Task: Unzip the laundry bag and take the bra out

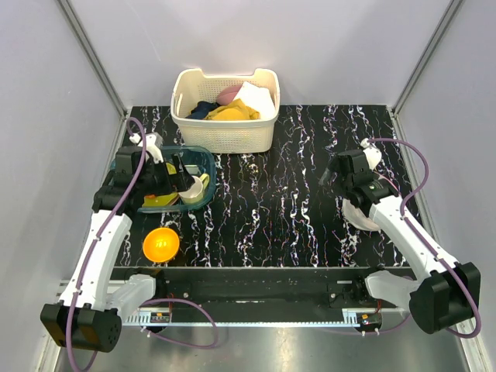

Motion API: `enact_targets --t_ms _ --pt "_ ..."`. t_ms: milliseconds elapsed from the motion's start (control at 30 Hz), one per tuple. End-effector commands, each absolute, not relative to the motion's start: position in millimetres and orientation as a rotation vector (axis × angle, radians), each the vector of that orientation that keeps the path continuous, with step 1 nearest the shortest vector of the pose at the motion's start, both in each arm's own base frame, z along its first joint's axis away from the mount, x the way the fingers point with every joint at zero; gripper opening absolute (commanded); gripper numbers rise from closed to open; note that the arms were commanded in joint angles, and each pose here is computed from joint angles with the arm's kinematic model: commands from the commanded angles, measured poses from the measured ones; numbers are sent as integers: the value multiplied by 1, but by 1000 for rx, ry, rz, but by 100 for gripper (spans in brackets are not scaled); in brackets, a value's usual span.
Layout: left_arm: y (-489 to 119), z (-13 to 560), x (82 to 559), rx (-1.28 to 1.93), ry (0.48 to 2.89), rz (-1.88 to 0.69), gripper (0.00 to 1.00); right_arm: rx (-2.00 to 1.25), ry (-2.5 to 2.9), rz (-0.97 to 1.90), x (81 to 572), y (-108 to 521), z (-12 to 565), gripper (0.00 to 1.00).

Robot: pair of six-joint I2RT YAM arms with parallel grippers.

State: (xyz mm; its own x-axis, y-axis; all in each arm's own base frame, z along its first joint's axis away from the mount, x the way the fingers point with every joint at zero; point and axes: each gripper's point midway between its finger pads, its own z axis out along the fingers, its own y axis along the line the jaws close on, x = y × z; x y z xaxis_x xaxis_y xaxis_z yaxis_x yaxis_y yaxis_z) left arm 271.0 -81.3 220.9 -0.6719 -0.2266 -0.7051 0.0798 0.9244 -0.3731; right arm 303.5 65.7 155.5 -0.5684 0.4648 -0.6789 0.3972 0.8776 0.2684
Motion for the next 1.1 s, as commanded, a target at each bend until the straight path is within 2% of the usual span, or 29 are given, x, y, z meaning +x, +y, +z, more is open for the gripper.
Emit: enact_targets --t_ms 0,367,667,800,900,933,967,1067 --pt "-86 242 275 -44 2207 -497 99 612 2188 172 313 72 165 100" --pt "-110 226 265 26 2264 -576 99 665 2144 186 321 72 175 100" --pt "-146 212 253 92 2286 -706 99 660 2135 -208 338 12 177 100" --pt "-146 210 254 91 2302 -694 99 658 2185 -473 339 -21 149 100" --pt "-147 208 255 82 2301 -690 99 657 2263 -558 338 -29 119 99" --pt "-146 206 256 77 2307 -685 99 654 2283 -564 337 -29 112 95" --pt "-146 204 256 75 2314 -681 99 650 2302 -569 337 -28 106 63" --pt "-145 200 256 60 2329 -674 99 620 2334 -469 335 -8 102 0"
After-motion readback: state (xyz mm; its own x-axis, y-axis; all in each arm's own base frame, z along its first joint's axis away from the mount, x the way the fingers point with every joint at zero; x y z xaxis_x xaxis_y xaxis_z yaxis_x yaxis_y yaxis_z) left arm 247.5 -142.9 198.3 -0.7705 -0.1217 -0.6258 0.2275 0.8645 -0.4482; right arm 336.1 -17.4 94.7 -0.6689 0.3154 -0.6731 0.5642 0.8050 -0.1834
